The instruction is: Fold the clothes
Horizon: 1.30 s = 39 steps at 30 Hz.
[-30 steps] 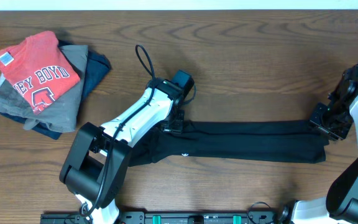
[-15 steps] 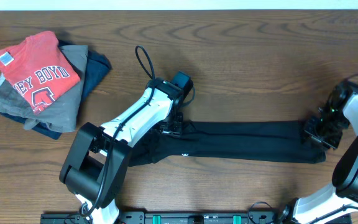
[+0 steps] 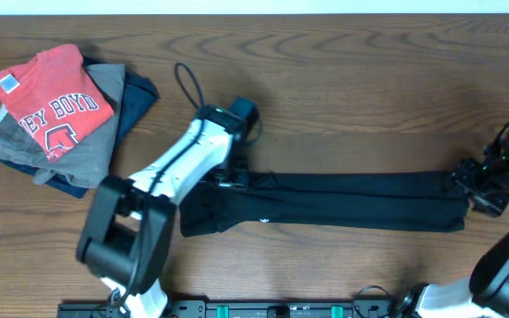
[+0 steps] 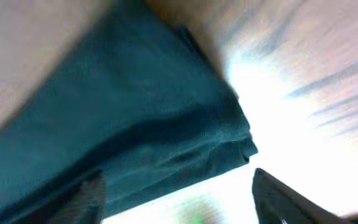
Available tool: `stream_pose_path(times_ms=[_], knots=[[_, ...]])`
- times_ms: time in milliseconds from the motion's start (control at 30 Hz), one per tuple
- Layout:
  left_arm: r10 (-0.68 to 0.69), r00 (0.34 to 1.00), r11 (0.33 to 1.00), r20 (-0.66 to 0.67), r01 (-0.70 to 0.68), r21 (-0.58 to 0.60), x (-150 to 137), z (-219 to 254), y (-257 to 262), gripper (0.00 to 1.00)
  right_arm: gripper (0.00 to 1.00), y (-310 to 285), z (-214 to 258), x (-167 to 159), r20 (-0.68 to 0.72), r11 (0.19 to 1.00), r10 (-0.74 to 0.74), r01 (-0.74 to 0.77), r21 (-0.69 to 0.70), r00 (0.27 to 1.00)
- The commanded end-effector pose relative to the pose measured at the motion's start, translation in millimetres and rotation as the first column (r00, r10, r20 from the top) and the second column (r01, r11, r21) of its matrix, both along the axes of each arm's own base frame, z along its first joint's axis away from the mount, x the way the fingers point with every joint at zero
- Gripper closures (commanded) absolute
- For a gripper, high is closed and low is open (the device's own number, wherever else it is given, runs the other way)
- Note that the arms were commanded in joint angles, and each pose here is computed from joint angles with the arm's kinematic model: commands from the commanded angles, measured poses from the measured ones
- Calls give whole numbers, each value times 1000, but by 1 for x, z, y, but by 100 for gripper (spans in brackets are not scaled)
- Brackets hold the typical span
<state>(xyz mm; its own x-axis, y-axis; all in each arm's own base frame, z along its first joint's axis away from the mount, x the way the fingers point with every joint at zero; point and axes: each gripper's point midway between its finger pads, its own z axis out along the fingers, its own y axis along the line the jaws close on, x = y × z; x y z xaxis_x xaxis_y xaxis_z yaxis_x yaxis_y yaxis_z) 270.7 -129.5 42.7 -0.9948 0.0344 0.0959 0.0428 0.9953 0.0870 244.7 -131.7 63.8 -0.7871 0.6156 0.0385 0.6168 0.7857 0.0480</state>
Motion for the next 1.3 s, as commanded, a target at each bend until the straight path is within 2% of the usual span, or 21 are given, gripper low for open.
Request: stream_pose_path(times_ms=[0, 200, 467, 633, 700, 900, 1100, 1200, 1267], knots=[[71, 991, 997, 117, -67, -41, 20, 40, 16, 10, 25, -2, 15, 5, 55, 994, 112, -111, -22, 992], [171, 968, 984, 185, -160, -76, 24, 70, 47, 1, 28, -1, 2, 1, 41, 978, 207, -207, -22, 977], [214, 960, 976, 182, -204, -74, 20, 78, 63, 1, 30, 1, -34, -3, 63, 958, 284, -281, -51, 957], [214, 961, 976, 176, -204, -71, 18, 78, 63, 1, 31, -2, -55, -10, 54, 955, 287, -281, -92, 956], [213, 962, 976, 172, -204, -69, 17, 78, 63, 1, 27, -3, -60, -11, 52, 954, 287, -281, -103, 957], [213, 963, 977, 163, -205, -64, 14, 77, 64, 1, 29, -7, -71, -16, 42, 951, 286, -278, -137, 957], [213, 965, 977, 156, -206, -61, 13, 77, 64, 1, 38, 1, -75, -13, 73, 950, 301, -292, -108, 951], [213, 965, 977, 156, -206, -61, 12, 77, 64, 1, 50, 6, -75, -10, 98, 949, 312, -305, -86, 945], [213, 965, 977, 153, -206, -59, 12, 77, 65, 1, 65, 6, -75, -10, 99, 949, 312, -304, -85, 945]])
